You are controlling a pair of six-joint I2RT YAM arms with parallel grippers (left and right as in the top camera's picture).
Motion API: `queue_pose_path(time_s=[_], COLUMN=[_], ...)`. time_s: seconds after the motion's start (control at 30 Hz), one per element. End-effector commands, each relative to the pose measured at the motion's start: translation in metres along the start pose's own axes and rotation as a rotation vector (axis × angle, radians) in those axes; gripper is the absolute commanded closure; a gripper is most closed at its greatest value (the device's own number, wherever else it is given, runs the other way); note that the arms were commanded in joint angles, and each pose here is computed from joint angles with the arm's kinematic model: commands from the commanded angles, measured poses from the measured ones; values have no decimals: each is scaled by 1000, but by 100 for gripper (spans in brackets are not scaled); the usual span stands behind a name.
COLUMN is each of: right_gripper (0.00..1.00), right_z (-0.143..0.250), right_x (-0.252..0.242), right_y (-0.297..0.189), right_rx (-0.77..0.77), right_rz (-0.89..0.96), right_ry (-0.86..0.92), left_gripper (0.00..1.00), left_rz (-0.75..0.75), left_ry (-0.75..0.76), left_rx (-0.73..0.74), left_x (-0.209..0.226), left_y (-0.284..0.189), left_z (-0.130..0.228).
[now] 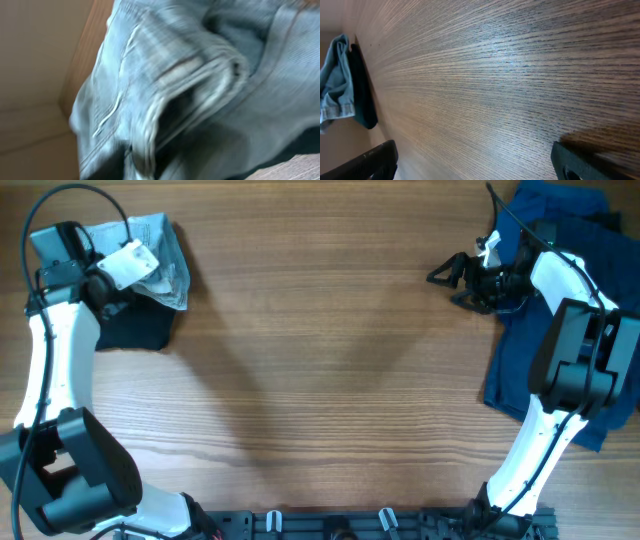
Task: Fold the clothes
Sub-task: 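Place the jeans bundle onto the black garment at upper left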
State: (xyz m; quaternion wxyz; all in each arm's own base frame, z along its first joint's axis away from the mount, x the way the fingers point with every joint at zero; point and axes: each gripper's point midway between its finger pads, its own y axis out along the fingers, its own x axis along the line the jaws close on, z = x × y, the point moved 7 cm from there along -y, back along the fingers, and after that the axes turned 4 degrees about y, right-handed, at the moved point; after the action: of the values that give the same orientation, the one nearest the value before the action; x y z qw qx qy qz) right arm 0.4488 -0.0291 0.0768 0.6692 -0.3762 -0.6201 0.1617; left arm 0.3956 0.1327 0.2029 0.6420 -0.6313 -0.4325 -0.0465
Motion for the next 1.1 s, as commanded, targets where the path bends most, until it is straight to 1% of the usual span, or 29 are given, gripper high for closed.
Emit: queue_pose_path(time_s=[0.0, 0.1, 0.13, 0.17, 0.2, 0.23, 0.33, 0.4, 0.47, 0.53, 0.57, 0.6, 0.67, 0.7, 0.77, 0.83, 0.9, 0.97, 1.0, 1.07], right_gripper=[0, 0, 0, 1, 0, 0, 0, 1, 0, 0, 0, 0, 0, 0, 0, 0, 0, 0, 0, 0], right_z=[7, 7, 7, 7, 7, 7, 7, 7, 7, 7, 7, 7, 7, 7, 7, 6, 6, 6, 6, 7], right_x=[-14, -14, -14, -14, -14, -14, -14, -14, -14, -14, -14, -14, -14, -14, -14, -14, -14, -14, -14, -14], right_y=[14, 14, 14, 14, 14, 14, 14, 14, 14, 14, 14, 14, 14, 14, 14, 14, 14, 14, 14, 14], right_rx=[40, 41, 41, 41, 41, 40, 40, 40, 40, 40, 40, 41, 41, 41, 41, 39, 38, 39, 39, 41], right_rz=[52, 52, 52, 52, 52, 52, 52, 52, 52, 52, 52, 52, 52, 52, 52, 52, 52, 52, 52, 52], right_ry=[37, 36, 36, 36, 36, 36, 36, 36, 36, 37, 37, 38, 36, 36, 35, 34, 33, 34, 34, 35], left_gripper=[0, 0, 0, 0, 0, 0, 0, 0, 0, 0, 0, 0, 0, 0, 0, 0, 0, 0, 1, 0], left_rz=[-108, -278, -301, -306, -314, -317, -292, -243, -165, -60, 32, 118, 253, 344, 497, 578, 575, 517, 470, 331], left_ry=[-126, -573, -660, -711, -843, -925, -1157, -1229, -1229, -1222, -1222, -1287, -1496, -1584, -1642, -1650, -1647, -1648, -1701, -1913], left_rx=[28, 31, 32, 31, 17, 8, 6, 26, 45, 55, 58, 75, 143, 173, 191, 158, 119, 104, 136, 286], left_x=[22, 48, 52, 52, 53, 53, 46, 36, 24, 10, -3, -16, -36, -47, -61, -64, -60, -53, -51, -54], left_y=[-16, -21, -22, -22, -23, -23, -21, -19, -17, -16, -16, -17, -21, -25, -32, -35, -34, -30, -28, -26], left_z=[13, 27, 33, 36, 40, 42, 46, 44, 41, 33, 26, 21, 17, 14, 6, -1, -4, -1, 3, 17])
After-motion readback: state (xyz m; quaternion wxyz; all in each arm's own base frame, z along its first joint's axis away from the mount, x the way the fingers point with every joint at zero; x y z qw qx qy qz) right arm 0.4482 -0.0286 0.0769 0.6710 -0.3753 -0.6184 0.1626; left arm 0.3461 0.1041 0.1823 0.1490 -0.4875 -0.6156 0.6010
